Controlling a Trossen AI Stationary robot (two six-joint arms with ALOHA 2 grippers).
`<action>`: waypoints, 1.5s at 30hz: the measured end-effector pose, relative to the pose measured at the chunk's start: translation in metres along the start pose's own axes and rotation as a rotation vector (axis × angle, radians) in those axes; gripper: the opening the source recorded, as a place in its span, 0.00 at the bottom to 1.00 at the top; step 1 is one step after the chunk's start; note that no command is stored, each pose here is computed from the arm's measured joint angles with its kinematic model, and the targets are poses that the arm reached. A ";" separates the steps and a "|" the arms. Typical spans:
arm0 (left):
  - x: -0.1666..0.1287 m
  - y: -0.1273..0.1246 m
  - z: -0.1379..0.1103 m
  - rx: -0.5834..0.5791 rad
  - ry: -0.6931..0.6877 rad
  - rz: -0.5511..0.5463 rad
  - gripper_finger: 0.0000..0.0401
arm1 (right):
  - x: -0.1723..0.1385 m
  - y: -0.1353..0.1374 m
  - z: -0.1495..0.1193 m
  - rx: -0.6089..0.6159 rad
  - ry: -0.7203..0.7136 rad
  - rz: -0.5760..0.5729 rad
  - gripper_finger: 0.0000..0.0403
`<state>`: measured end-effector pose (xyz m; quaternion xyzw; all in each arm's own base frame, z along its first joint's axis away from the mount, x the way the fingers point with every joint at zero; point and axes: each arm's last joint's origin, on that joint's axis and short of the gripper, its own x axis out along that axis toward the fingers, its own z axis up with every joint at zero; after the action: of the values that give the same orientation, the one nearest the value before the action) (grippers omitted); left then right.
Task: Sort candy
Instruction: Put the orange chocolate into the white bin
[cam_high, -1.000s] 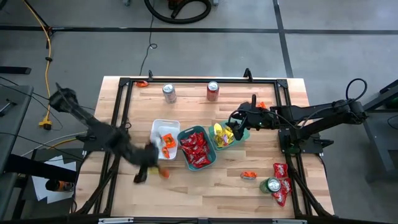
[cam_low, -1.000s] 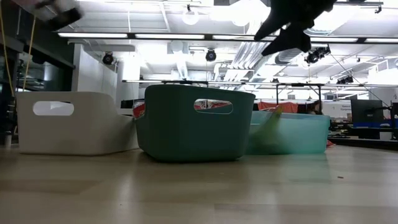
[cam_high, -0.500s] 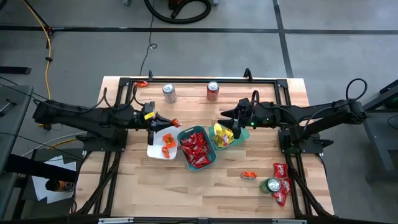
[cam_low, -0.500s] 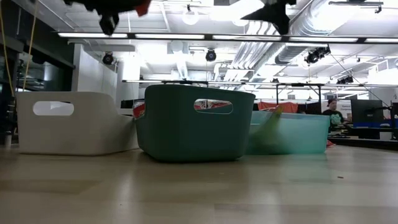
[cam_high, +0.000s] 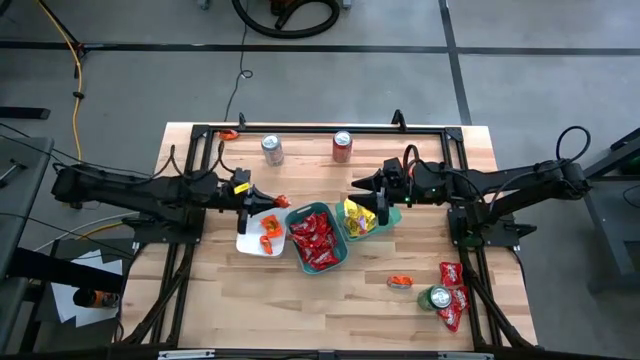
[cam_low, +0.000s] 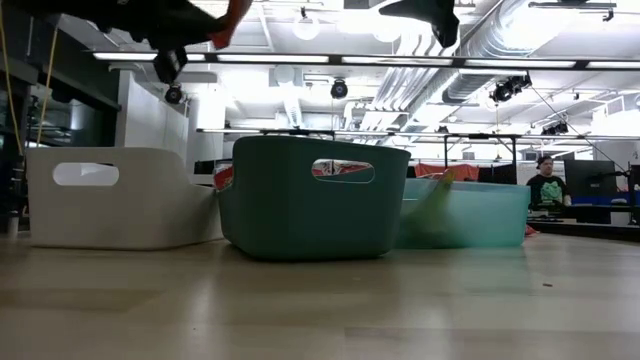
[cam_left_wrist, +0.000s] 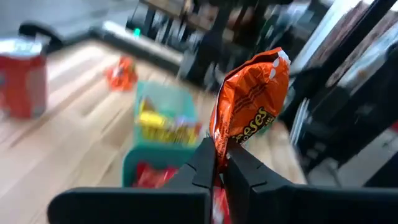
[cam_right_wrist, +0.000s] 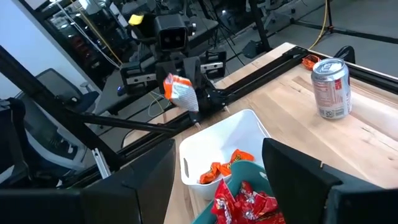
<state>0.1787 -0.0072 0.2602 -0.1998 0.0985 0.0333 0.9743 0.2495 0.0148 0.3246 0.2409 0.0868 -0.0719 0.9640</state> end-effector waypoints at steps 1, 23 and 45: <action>-0.002 -0.001 0.002 0.005 0.046 0.018 0.02 | 0.000 0.000 0.000 0.000 0.002 -0.001 0.59; 0.001 0.009 -0.021 0.031 0.623 0.295 0.36 | -0.001 -0.003 -0.005 0.003 0.051 -0.025 0.59; 0.007 -0.016 0.049 0.056 0.110 0.282 0.49 | -0.007 0.049 -0.132 0.182 1.097 -0.356 0.59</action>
<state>0.1960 -0.0021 0.3092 -0.1580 0.1798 0.1559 0.9583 0.2343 0.1208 0.2330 0.3064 0.6060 -0.1049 0.7266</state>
